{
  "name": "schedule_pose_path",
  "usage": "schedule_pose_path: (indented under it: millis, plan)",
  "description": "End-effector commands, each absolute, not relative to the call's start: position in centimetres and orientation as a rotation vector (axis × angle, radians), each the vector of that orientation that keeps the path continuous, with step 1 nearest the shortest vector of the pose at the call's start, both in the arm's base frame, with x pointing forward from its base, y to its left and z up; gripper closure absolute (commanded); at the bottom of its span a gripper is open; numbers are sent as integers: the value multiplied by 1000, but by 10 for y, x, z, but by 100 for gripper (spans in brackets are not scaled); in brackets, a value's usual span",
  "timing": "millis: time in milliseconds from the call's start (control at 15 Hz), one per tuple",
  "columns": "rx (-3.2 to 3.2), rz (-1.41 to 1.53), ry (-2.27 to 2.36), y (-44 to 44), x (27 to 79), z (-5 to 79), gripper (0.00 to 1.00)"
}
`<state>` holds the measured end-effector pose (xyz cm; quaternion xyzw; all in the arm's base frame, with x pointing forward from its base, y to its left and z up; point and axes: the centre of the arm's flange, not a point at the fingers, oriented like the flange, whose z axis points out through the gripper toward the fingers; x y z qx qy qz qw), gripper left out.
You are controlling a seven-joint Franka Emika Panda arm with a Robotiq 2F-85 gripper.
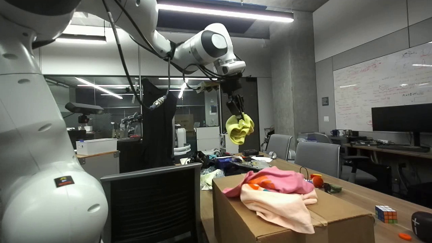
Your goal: Move the objects from the chair to the top of the cardboard box
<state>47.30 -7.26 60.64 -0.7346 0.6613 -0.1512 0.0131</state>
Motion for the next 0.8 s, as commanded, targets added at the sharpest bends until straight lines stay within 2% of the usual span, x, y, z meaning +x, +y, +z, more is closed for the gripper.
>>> schedule_pose_path:
  millis: [0, 67, 133, 200, 600, 733]
  plan:
    - [-2121, -453, 2166, -84, 466, 619, 93]
    - [-2100, -453, 2177, -86, 465, 618, 84]
    - [-2092, -449, 2183, -87, 465, 617, 59]
    - [-2088, -447, 2182, -87, 465, 615, 59]
    - [-2203, -444, 2122, -72, 462, 596, 13]
    - [-2282, -413, 2077, -62, 459, 586, 1]
